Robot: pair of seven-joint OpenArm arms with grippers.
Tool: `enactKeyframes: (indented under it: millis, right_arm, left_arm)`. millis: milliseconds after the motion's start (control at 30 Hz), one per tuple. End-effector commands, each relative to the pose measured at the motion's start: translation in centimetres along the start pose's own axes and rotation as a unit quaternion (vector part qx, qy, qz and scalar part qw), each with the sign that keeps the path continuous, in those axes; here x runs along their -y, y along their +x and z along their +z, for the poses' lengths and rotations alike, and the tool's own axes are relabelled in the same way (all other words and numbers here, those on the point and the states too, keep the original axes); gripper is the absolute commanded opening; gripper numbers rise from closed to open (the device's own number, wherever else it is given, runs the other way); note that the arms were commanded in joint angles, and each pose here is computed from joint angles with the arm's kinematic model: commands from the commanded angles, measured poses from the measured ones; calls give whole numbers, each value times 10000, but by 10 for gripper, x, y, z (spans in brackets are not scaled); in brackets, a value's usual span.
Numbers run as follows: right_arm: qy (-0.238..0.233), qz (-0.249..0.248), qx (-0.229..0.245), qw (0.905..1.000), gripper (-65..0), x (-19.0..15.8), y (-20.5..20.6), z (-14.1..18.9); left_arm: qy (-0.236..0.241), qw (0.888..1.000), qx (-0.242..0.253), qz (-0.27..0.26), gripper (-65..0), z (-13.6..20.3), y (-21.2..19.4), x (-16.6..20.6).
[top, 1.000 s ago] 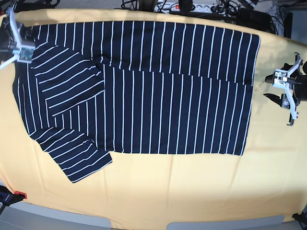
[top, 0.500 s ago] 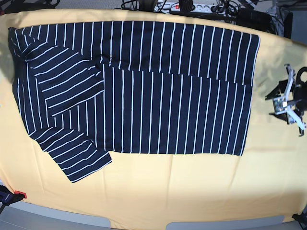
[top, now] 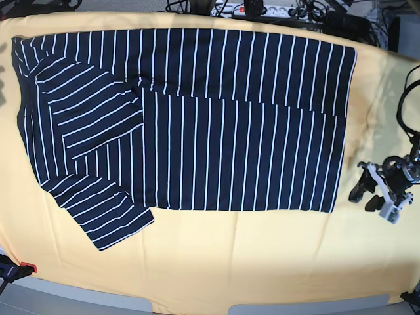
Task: Fold the T-shirt properly
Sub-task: 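Release the shirt and move the left gripper toward the hem, then grasp the hem corners with both grippers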
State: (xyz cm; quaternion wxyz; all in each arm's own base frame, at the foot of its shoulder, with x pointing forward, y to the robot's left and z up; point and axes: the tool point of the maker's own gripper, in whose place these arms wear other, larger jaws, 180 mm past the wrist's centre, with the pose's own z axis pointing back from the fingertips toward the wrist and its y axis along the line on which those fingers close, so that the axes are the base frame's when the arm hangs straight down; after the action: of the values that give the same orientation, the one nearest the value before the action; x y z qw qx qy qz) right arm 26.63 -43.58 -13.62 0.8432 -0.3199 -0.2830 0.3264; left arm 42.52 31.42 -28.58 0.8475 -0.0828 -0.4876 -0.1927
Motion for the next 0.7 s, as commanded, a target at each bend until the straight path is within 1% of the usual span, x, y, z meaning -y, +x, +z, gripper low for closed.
enactKeyframes:
  millis: [0, 67, 167, 267, 300, 400, 500, 600, 667]
  right_arm:
    - [-310, 25, 76, 9995, -228, 18, 9, 4]
    - [-438, -18, 61, 9990, -228, 22, 9, 5]
    - [-448, -20, 148, 9989, -228, 23, 13, 5]
    - [-444, -26, 138, 9989, -228, 23, 12, 5]
    - [-446, -25, 135, 9989, -228, 23, 12, 5]
    - [-449, -31, 135, 9989, -228, 23, 12, 5]
    - [-451, -36, 138, 9989, -228, 23, 12, 5]
    - [-477, -67, 138, 9987, -228, 24, 12, 5]
    - [-481, -74, 136, 9987, -228, 24, 12, 5]
  left_arm:
    - [140, 9991, 279, 299, -307, 4, 13, -16]
    - [24, 9960, 394, 801, -307, -8, 3, -15]
    - [-183, 9911, 336, 1274, -307, -29, -20, -1]
    - [-89, 9855, 405, 1644, -307, -46, -31, 6]
    - [-50, 9847, 415, 1692, -307, -51, -33, 8]
    - [-99, 9869, 283, 1583, -307, -64, -42, 22]
    - [-289, 9881, 149, 1506, -307, -78, -47, 44]
    - [-525, 9864, 1, 1555, -307, -90, -50, 67]
    - [-817, 9845, -11, 1552, -307, -94, -49, 85]
